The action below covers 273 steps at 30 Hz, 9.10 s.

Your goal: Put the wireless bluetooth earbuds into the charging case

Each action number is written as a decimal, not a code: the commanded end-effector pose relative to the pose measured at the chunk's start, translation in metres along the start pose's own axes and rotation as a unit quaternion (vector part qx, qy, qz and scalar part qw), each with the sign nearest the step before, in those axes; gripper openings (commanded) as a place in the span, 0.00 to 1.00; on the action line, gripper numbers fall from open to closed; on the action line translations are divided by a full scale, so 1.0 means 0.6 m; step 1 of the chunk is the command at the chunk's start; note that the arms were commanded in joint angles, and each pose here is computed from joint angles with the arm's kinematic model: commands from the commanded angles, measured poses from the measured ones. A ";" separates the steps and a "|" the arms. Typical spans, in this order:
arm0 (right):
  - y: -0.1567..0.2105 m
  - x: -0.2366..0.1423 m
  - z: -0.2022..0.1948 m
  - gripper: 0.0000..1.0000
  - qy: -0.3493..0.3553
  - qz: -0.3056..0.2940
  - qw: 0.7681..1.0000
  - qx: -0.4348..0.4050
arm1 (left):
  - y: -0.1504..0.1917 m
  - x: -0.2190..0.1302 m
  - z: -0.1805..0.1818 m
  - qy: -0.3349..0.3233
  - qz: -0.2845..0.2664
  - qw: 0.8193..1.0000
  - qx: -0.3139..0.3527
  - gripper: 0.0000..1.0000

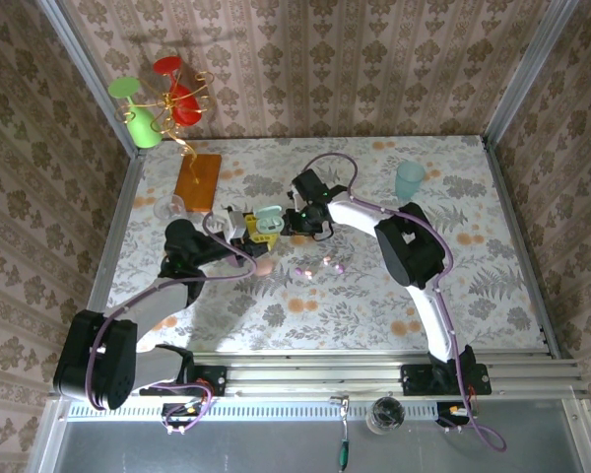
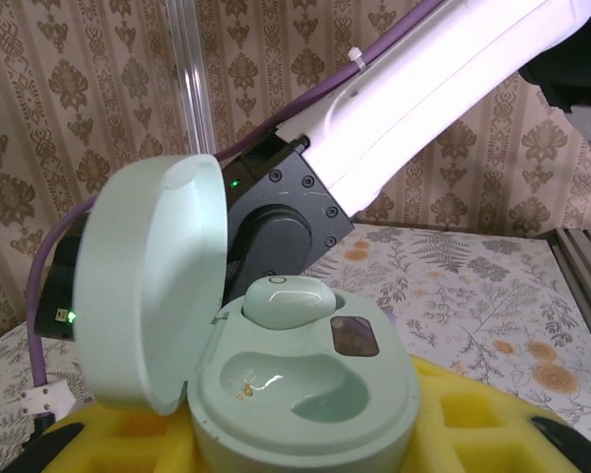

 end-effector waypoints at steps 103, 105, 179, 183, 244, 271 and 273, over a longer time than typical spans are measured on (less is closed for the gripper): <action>0.360 -0.174 -0.092 0.52 0.066 0.071 0.987 0.127 | 0.022 0.046 0.001 0.044 -0.007 0.999 -0.011 0.29; 0.366 -0.177 -0.086 0.52 0.064 0.071 0.987 0.126 | 0.022 0.047 0.001 0.044 -0.006 0.999 -0.011 0.29; 0.411 -0.126 0.035 0.21 0.443 0.175 0.843 -0.250 | 0.028 -0.012 0.056 -0.053 -0.010 0.999 -0.007 0.28; 0.395 -0.146 0.047 0.19 0.429 0.146 0.859 -0.241 | 0.030 -0.010 0.054 -0.055 -0.009 0.998 -0.002 0.28; 0.162 -0.371 0.150 0.17 -0.137 -0.210 0.968 -0.016 | 0.029 0.129 -0.018 0.047 -0.014 0.996 0.072 0.26; 0.186 -0.461 0.151 0.39 -0.135 -0.267 0.951 -0.076 | 0.043 0.104 -0.008 0.045 0.006 0.998 0.052 0.26; 0.177 -0.471 0.153 0.39 -0.130 -0.270 0.951 -0.075 | 0.049 0.103 -0.011 0.047 0.023 0.997 0.058 0.26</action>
Point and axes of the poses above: each hand's point on the last joint's axis, 136 mm out from that joint toward the fingers, its own x axis out along the fingers, its own z axis along the line the jaws close on, y = z × x, the point moved 8 cm from there along -x, back along the fingers
